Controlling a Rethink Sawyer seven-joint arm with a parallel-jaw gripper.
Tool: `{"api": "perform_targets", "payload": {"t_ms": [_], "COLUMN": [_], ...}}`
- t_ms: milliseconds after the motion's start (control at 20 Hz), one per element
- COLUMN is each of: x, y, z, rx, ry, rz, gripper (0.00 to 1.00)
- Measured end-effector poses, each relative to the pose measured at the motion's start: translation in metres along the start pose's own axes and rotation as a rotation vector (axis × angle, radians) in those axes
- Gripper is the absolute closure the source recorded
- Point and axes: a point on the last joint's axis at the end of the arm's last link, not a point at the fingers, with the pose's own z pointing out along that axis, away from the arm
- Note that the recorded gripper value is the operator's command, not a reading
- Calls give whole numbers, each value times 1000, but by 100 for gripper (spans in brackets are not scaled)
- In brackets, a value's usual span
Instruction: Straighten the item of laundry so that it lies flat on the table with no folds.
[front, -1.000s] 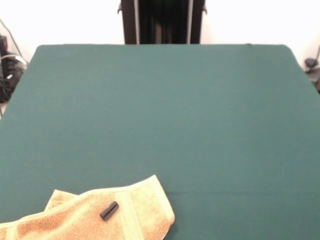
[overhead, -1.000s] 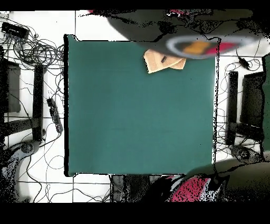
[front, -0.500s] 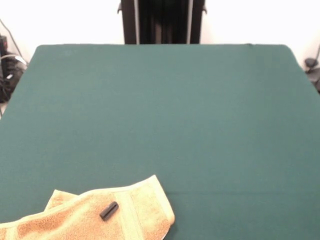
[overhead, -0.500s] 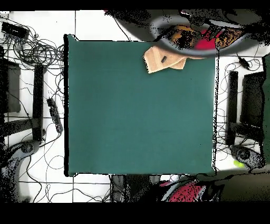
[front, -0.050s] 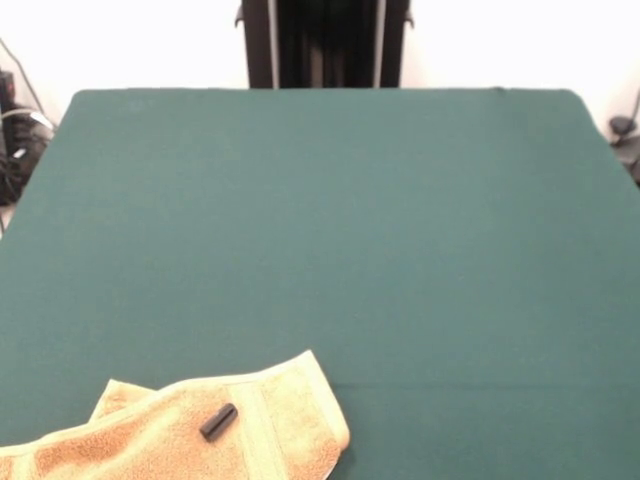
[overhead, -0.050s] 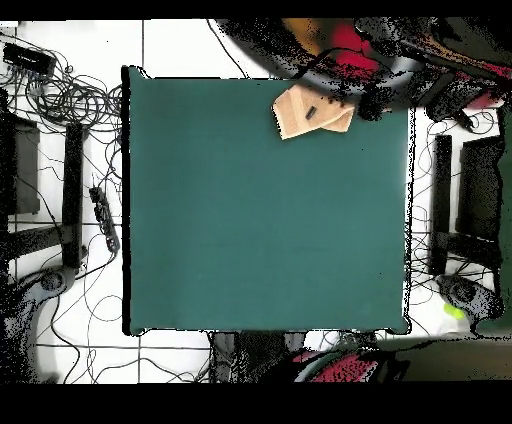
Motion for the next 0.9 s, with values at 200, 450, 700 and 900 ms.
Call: {"api": "perform_targets", "payload": {"t_ms": [200, 450, 700, 900], "x": [0, 0, 0, 2], "y": [-2, -2, -3, -3], "z": [0, 0, 0, 0], "rx": [10, 10, 12, 7], "ry": [4, 4, 2, -1], "rz": [22, 21, 17, 0], "gripper": [100, 100, 100, 100]}}
